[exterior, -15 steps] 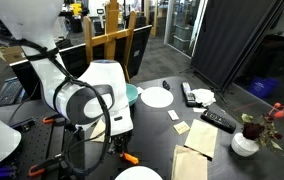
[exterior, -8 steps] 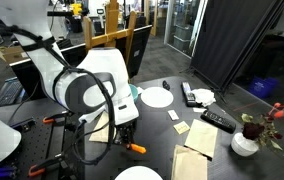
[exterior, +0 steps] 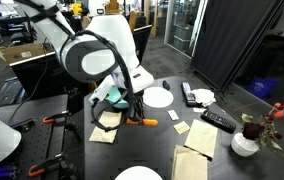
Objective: Pick up the orange marker and put it in the blue bowl
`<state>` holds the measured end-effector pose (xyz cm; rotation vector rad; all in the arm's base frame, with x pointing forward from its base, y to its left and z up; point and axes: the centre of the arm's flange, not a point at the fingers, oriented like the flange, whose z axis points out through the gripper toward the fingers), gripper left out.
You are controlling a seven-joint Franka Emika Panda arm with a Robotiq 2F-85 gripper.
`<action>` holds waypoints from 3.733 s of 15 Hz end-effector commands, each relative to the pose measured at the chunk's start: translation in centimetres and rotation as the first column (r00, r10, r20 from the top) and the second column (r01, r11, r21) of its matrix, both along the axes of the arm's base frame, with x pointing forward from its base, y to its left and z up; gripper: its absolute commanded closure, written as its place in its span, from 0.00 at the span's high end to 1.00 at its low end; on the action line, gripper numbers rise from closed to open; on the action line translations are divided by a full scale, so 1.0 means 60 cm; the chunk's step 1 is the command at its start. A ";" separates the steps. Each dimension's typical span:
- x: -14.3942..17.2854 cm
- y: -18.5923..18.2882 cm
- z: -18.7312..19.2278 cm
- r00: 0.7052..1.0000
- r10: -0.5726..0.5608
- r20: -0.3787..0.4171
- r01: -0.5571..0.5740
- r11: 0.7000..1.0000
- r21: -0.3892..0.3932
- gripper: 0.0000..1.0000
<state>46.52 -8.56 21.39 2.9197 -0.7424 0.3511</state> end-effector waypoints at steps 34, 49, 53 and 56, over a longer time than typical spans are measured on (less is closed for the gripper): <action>-0.062 0.261 0.297 0.314 0.920 0.237 -0.949 0.295 0.112 0.05; -0.109 0.356 0.122 0.203 0.968 0.148 -0.976 0.213 -0.053 0.05; -0.102 0.365 0.077 0.194 0.974 0.118 -0.979 0.199 -0.035 0.05; -0.094 0.365 0.040 0.198 0.977 0.079 -0.979 0.201 -0.033 0.05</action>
